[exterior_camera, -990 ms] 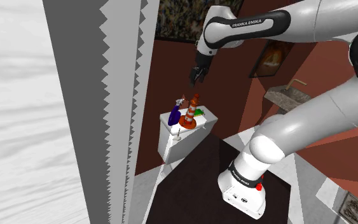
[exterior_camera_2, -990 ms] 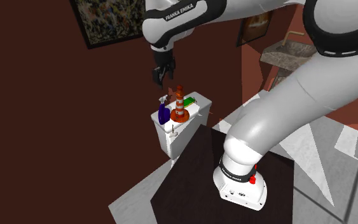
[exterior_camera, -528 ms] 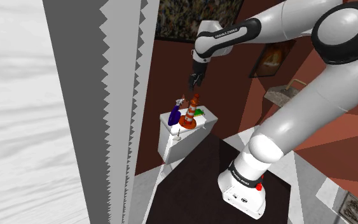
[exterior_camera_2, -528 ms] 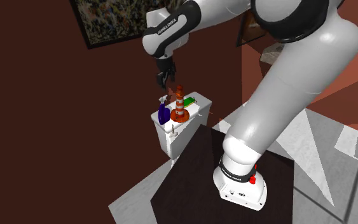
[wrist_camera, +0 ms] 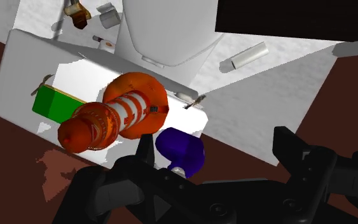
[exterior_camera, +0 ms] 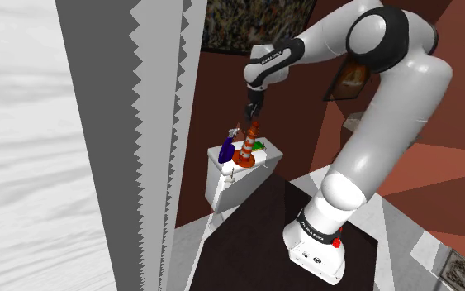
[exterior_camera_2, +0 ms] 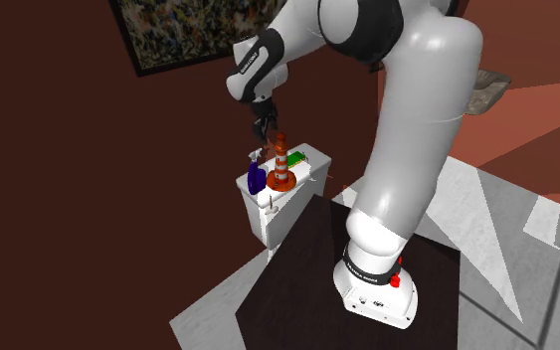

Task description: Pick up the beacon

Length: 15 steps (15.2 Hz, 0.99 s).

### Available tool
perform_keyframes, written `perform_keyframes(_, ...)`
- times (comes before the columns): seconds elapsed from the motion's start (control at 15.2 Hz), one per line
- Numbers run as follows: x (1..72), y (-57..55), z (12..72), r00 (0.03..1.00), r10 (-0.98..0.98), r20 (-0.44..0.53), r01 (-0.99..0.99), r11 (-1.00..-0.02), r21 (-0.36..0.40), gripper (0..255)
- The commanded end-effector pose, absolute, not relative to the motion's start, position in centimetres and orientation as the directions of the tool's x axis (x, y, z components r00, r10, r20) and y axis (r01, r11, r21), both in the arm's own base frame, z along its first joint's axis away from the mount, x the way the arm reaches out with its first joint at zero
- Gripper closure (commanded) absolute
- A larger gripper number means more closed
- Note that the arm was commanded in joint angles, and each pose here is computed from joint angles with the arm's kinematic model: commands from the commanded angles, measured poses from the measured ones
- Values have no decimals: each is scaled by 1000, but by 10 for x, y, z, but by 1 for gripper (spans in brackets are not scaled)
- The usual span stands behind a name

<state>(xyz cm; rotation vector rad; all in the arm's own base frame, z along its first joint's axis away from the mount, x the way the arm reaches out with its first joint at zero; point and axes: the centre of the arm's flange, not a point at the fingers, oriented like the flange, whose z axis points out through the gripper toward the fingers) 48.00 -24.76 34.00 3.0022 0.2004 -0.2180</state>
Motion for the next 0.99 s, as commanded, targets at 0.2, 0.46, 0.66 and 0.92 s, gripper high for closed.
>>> perform_keyframes(0.2, 507, -288, 298, 969, 147, -200, 176, -975, 136, 0)
perform_keyframes(0.46, 527, -324, 265, 957, 164, -238, 204, -967, 153, 0)
perform_keyframes(0.66, 542, -350, 240, 948, 176, -267, 225, -960, 164, 0)
perform_keyframes(0.92, 561, -386, 208, 933, 191, -305, 253, -951, 178, 0)
